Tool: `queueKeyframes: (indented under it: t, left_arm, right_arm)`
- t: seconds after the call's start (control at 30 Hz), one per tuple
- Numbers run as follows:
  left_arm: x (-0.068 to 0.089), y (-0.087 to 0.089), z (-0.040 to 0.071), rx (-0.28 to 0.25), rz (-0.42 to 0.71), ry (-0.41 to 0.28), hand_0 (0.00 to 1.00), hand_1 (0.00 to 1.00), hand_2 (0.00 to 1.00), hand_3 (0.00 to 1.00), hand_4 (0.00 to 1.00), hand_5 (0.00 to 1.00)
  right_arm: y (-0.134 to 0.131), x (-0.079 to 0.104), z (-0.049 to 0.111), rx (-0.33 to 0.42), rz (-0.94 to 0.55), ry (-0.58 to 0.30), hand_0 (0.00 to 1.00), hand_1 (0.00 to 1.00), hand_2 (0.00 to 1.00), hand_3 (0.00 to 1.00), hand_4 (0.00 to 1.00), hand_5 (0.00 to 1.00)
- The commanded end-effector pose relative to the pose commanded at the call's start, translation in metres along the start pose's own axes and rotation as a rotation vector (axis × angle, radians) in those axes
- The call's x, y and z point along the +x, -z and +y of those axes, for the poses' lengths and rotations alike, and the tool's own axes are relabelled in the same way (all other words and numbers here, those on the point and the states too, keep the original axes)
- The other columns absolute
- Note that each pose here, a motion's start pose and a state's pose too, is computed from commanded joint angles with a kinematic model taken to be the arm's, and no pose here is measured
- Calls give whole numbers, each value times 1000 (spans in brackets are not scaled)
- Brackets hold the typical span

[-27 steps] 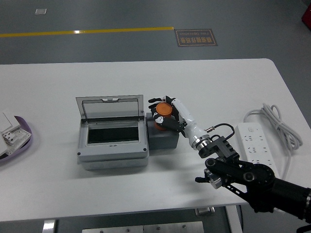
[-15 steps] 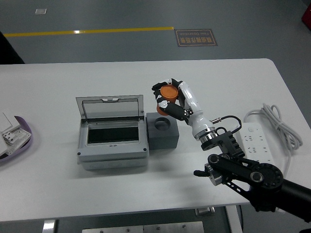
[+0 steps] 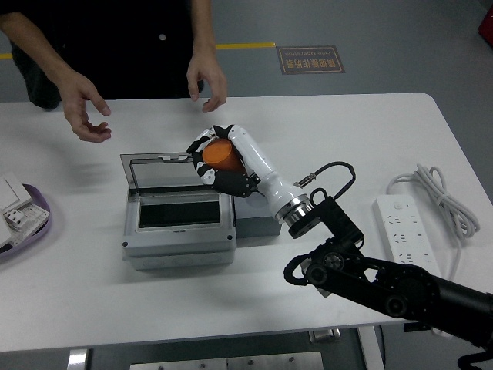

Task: Pick up the cylinder from the cube,place it in the box,flap close box

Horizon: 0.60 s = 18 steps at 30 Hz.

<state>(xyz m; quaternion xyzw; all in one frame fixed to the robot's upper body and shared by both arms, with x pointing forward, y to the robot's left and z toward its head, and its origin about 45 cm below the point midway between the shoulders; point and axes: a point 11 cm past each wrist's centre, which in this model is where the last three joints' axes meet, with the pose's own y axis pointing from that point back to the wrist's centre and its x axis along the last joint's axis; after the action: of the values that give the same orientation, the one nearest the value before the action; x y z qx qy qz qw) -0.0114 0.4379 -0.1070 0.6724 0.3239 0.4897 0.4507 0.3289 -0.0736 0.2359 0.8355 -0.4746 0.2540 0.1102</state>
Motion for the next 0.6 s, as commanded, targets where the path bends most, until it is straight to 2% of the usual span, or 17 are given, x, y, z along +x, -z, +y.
queueKeyframes:
  t: [0.17, 0.33, 0.37, 0.53, 0.57, 0.6]
  left_arm:
    - [1, 2, 0, 5, 2, -1, 514, 557, 558, 595, 714, 148]
    - [-2, 2, 0, 9, -1, 4, 514, 557, 558, 595, 714, 148]
    - [-1, 2, 0, 8, -1, 4, 515, 559, 558, 595, 714, 150]
    - [1, 2, 0, 9, -1, 0, 515, 559, 558, 595, 714, 150]
    - [1, 2, 0, 10, -1, 0, 516, 559, 558, 595, 714, 152]
    - [1, 2, 0, 11, -1, 0, 516, 559, 558, 595, 714, 152]
  right_arm:
    - [-5, -15, -4, -79, 194, 97, 2, 128, 264, 231, 2, 2]
    - [-11, -20, -6, -169, 338, 105, 2, 128, 264, 231, 2, 2]
    - [-11, -21, -7, -181, 358, 103, 19, 171, 375, 356, 2, 2]
    - [-13, -27, -9, -230, 398, 117, 19, 171, 375, 356, 2, 2]
    - [-14, -30, -9, -233, 396, 128, 292, 408, 534, 488, 96, 2]
    - [-14, -32, -9, -232, 392, 137, 292, 408, 534, 488, 96, 2]
